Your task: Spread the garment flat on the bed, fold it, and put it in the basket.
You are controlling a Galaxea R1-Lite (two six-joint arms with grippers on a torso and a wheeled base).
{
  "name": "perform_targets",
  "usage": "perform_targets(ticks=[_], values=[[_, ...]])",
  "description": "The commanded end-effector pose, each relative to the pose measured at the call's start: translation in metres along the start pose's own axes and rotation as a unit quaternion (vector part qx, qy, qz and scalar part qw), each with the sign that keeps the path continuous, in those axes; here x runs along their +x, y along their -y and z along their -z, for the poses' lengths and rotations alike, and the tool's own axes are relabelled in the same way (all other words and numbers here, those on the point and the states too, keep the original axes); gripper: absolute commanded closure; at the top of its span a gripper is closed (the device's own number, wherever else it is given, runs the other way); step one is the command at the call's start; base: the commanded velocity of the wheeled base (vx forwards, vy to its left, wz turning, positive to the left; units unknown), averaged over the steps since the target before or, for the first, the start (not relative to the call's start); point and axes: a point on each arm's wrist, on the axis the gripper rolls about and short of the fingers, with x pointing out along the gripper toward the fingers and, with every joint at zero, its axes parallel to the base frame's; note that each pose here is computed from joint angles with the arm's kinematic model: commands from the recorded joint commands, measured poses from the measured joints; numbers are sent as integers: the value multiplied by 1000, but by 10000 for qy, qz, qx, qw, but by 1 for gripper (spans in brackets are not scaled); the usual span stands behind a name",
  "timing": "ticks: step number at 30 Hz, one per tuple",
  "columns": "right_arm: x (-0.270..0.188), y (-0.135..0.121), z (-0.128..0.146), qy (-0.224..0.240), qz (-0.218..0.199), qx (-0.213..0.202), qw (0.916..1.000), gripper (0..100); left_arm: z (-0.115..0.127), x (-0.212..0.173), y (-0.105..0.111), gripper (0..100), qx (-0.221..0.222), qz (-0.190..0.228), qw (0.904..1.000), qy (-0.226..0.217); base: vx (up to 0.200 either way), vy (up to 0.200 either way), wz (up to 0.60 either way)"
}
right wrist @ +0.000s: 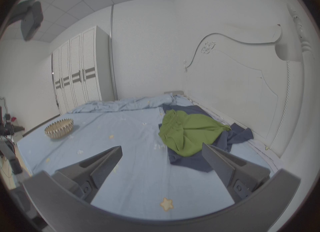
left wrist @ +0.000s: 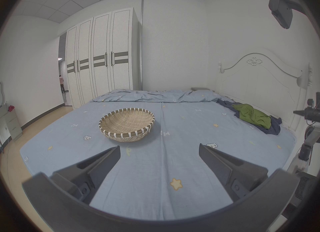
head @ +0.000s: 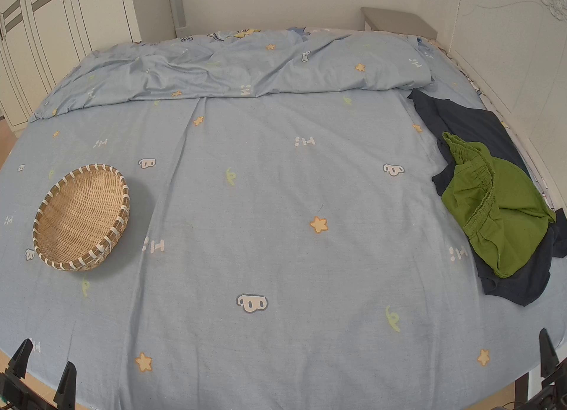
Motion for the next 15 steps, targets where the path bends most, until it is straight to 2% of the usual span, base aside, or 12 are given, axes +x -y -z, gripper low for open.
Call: perform_targets(ticks=[1,2,4,6,7,8,10,15], values=[[-21,2,-115,889,-619,786,9910,0,5,1,0,0,-4,-3,10000,-60,0,0,0],[-9,2,-130,125,-758,610,9952,0,5,1,0,0,-4,4,10000,-60,0,0,0],[-5,1,-143,-250,-872,204,9957,0,5,1,0,0,-4,4,10000,-60,0,0,0],[37,-7,-160,-992,-894,149,9909,0,5,1,0,0,-4,4,10000,-60,0,0,0],[37,-7,-160,-992,-894,149,9909,0,5,1,0,0,-4,4,10000,-60,0,0,0],[64,-12,-167,-1290,-785,373,9878,0,5,1,0,0,-4,4,10000,-53,0,0,0],[82,-15,-169,-1439,-749,530,9853,0,5,1,0,0,-4,4,10000,-60,0,0,0],[163,-22,-164,-2127,-363,520,9751,0,5,1,0,0,-4,4,10000,-60,0,0,0]])
